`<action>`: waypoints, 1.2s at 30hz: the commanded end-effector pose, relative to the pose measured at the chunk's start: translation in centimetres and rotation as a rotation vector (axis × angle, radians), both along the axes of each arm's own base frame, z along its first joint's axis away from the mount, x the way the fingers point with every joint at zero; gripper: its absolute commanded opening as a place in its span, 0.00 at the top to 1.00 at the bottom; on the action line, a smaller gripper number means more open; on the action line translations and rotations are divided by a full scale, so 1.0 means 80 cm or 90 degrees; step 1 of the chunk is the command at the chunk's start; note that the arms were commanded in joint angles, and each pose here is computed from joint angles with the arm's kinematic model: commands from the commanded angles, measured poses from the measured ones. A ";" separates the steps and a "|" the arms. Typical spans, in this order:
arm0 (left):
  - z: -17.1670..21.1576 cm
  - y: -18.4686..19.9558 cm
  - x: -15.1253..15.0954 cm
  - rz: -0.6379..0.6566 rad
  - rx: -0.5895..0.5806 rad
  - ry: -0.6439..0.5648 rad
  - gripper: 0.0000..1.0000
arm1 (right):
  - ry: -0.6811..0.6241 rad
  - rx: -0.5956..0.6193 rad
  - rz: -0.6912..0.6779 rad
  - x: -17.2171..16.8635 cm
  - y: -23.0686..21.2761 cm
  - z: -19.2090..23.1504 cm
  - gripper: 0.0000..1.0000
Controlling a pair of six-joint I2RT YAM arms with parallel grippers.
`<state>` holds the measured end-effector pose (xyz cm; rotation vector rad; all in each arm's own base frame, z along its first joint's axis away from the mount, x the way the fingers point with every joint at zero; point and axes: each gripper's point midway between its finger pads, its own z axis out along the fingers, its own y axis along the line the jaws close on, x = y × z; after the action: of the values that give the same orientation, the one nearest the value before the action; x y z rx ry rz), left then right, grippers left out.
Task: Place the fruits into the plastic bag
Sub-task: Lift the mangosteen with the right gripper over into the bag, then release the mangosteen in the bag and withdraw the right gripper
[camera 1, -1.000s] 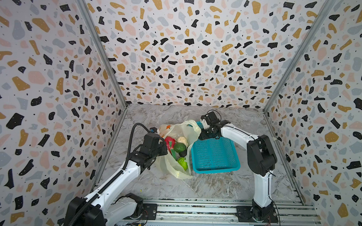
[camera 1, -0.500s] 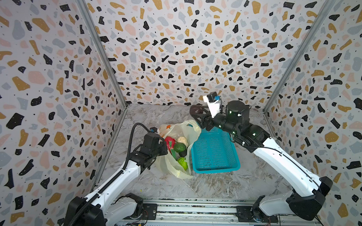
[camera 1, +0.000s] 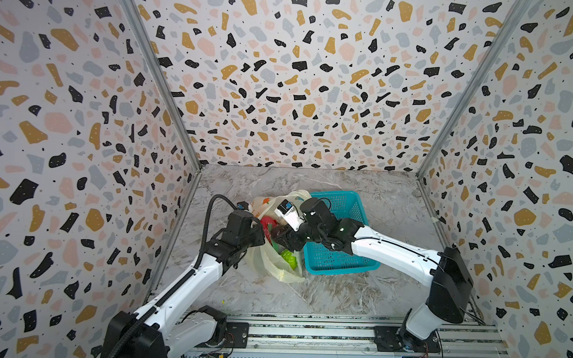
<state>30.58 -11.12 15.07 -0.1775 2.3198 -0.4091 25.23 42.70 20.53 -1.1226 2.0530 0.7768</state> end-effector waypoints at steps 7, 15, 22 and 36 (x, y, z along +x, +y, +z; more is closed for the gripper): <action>0.029 -0.002 0.004 -0.006 -0.007 -0.036 1.00 | 0.007 -0.086 -0.139 0.097 0.022 -0.041 0.37; 0.025 0.001 0.001 -0.006 -0.001 -0.035 1.00 | 0.036 -0.082 -0.155 0.125 0.028 -0.051 0.14; 0.021 -0.001 0.004 -0.006 -0.001 -0.031 1.00 | 0.007 -0.003 -0.111 0.099 0.021 0.000 0.06; 0.018 -0.005 0.009 -0.009 -0.009 -0.028 1.00 | 0.045 0.091 0.114 -0.022 0.016 0.048 0.06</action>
<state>30.54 -11.12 15.25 -0.1759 2.3183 -0.4108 26.08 43.76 24.43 -1.1036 1.9711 0.9682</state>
